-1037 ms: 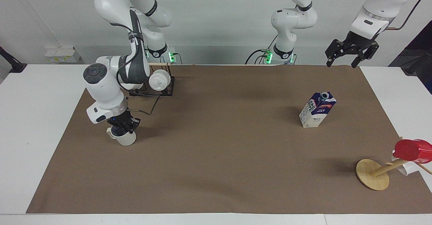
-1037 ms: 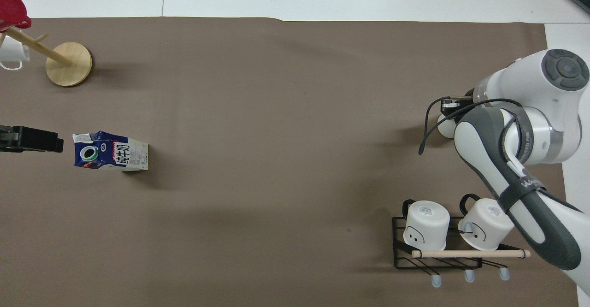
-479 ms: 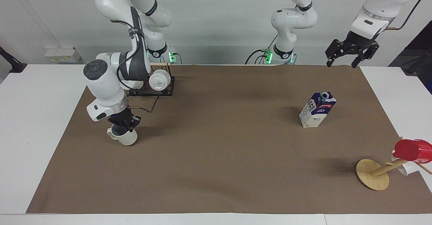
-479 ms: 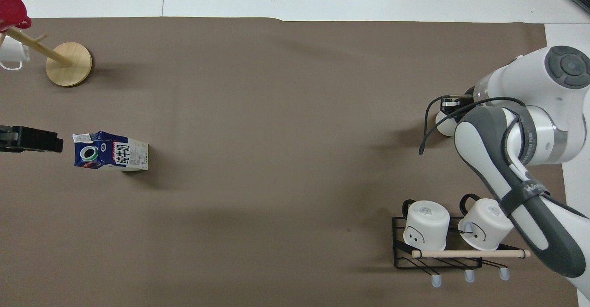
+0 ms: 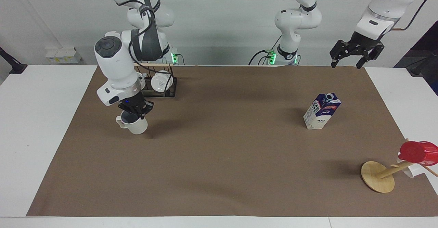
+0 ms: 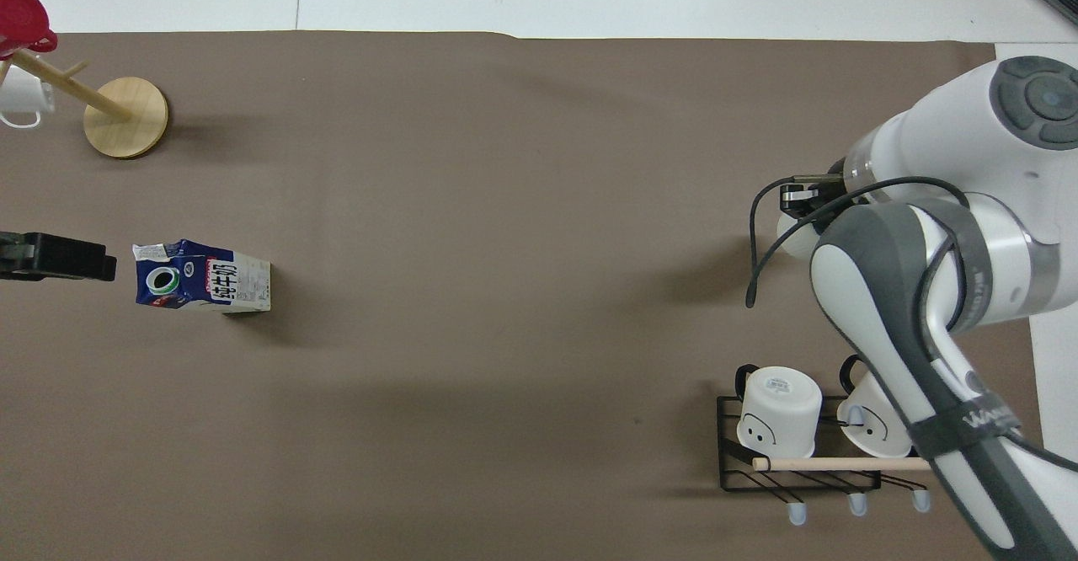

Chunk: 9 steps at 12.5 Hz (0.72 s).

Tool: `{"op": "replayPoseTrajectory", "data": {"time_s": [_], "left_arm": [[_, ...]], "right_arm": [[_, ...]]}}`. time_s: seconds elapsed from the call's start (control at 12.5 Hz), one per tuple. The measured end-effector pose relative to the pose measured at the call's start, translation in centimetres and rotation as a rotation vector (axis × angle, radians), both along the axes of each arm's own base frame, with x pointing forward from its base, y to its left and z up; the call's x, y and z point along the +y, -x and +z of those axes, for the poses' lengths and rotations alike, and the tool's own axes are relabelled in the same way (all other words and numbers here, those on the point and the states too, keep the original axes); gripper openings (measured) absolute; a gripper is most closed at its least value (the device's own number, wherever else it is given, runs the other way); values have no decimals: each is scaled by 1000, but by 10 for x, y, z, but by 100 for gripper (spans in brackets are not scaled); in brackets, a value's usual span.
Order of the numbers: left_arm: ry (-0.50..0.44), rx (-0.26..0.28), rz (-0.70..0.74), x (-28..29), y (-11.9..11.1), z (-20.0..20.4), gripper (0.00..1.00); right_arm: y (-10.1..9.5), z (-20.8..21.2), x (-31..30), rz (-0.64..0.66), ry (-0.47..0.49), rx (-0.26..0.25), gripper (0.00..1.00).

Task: Place cup and milk on table
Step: 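Carry the mug with the right gripper while the left gripper reaches the carton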

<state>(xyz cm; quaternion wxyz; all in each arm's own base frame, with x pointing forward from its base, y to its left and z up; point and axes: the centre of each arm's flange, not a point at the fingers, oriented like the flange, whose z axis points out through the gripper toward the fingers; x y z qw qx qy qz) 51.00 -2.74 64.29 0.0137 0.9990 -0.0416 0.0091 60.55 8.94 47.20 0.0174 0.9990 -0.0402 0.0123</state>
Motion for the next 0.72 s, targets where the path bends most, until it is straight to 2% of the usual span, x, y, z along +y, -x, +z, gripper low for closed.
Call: {"op": "replayPoseTrajectory", "data": {"time_s": [0.32, 0.48, 0.72], "left_arm": [[-3, 45, 1, 0, 10, -26, 100], [-3, 26, 3, 1, 13, -51, 100], [-4, -11, 4, 0, 19, -102, 100]], "right_arm": [[22, 21, 118, -25, -20, -46, 4], [38, 42, 174, -35, -38, -69, 4], [57, 46, 225, -67, -45, -62, 4]]}}
